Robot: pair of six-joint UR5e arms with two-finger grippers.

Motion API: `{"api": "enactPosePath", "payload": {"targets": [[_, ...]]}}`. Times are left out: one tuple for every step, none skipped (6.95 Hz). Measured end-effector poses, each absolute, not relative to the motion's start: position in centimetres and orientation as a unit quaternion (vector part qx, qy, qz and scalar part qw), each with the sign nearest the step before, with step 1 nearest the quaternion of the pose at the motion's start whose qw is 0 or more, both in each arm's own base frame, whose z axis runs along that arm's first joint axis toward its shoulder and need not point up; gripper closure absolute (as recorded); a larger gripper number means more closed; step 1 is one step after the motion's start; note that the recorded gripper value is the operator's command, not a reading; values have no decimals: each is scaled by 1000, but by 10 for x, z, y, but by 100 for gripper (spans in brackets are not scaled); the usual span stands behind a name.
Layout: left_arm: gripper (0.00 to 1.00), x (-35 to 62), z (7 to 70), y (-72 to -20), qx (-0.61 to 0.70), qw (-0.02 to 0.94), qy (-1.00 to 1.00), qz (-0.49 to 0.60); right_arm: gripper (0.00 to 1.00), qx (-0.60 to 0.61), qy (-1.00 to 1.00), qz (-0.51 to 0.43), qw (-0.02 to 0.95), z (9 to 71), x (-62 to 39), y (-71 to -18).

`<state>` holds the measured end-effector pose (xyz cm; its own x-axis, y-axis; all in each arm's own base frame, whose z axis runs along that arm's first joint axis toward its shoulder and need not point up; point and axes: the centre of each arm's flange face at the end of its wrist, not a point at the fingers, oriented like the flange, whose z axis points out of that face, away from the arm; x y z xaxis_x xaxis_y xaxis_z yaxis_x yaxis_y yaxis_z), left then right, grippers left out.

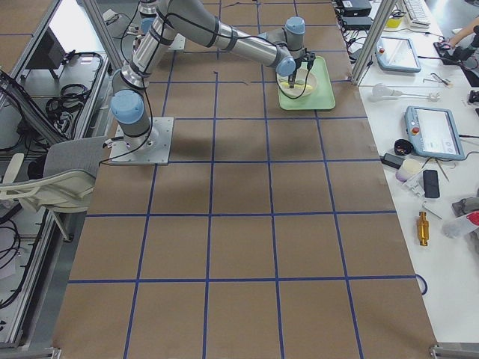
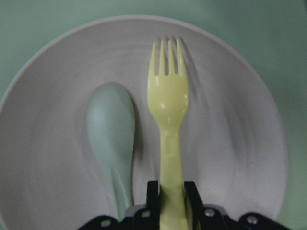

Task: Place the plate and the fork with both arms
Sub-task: 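Close the right gripper on the yellow fork handle and lift, then carry the fork with the right gripper beside the plate on the tray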

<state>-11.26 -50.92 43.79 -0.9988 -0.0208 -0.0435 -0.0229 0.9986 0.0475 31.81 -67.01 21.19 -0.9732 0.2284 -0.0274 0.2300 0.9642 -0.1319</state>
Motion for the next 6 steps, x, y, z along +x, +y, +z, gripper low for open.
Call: {"api": "enactPosePath", "payload": {"targets": [[0,-113,436,-509,-11,22,999,24,94,94,994,-60,0,232,310,-671],[0,-113,437,-508,-11,22,999,23,94,73,996,-54,-5,241,293,-675],[0,-113,437,-507,-11,22,999,22,94,60,997,-50,-7,244,272,-682],[0,-112,437,-507,-11,21,999,22,94,56,997,-47,-7,243,250,-689],[0,-113,437,-507,-11,21,999,21,94,56,997,-45,-8,238,233,-693],[0,-113,438,-507,-11,21,999,21,94,57,997,-45,-7,228,224,-692]]}}
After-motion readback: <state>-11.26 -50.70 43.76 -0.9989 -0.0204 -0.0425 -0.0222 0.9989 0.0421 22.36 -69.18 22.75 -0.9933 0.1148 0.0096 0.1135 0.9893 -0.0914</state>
